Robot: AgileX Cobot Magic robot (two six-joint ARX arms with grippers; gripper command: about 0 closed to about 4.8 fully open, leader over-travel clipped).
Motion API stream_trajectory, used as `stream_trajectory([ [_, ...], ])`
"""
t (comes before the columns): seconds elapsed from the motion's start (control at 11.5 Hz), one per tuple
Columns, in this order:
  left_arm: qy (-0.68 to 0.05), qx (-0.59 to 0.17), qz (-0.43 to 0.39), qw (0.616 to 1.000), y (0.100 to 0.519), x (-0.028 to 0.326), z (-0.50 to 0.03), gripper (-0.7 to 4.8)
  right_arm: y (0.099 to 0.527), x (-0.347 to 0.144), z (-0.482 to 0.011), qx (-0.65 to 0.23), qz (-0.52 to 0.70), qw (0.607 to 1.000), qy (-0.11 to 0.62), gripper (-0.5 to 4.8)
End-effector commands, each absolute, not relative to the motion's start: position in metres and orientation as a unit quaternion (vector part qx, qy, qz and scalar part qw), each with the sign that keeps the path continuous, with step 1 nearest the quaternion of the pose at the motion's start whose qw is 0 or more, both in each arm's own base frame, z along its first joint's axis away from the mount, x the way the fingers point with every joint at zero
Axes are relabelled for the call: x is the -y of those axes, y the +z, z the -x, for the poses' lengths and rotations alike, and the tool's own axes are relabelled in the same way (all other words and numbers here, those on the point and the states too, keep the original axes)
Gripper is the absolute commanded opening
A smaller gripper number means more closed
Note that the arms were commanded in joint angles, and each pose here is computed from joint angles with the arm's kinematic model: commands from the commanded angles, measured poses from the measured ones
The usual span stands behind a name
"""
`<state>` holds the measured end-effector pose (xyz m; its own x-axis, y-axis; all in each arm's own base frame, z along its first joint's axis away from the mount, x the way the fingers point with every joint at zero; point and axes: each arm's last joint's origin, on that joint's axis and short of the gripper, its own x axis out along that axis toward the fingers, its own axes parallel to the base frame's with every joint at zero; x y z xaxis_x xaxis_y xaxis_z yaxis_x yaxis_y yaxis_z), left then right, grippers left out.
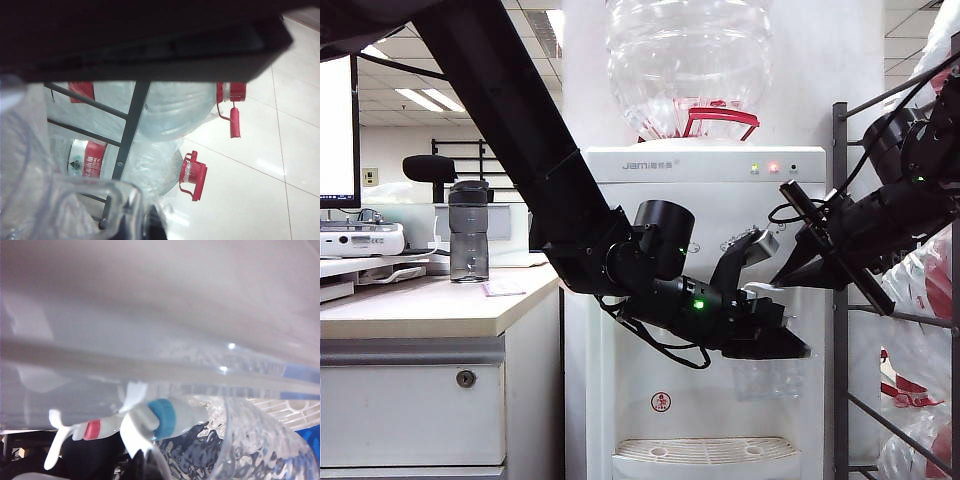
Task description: Pick up the plastic mug from the left desk, go to the cold water outlet of the water dispenser, press the vertical switch to get some water, then put the mug back on the desk.
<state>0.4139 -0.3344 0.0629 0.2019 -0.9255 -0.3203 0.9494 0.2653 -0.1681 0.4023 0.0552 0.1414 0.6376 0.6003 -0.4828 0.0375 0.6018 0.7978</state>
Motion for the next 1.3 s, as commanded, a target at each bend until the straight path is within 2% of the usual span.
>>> stream_trajectory([
  [0.09, -0.609, -0.161, -0.036, 0.776, 0.07, 0.336, -0.415, -0.06, 0.13, -0.06, -0.398, -0.417, -0.384, 0.808, 0.162, -0.05],
  [0.7, -0.608, -0.161, -0.036, 0.777, 0.07, 0.336, -0.415, -0.06, 0.13, -0.07, -0.398, -0.409, -0.347, 0.827, 0.169, -0.05],
  [1.3, -0.608, -0.161, -0.036, 0.777, 0.07, 0.336, -0.415, -0.06, 0.14, -0.067, -0.396, -0.408, -0.349, 0.822, 0.189, -0.05],
])
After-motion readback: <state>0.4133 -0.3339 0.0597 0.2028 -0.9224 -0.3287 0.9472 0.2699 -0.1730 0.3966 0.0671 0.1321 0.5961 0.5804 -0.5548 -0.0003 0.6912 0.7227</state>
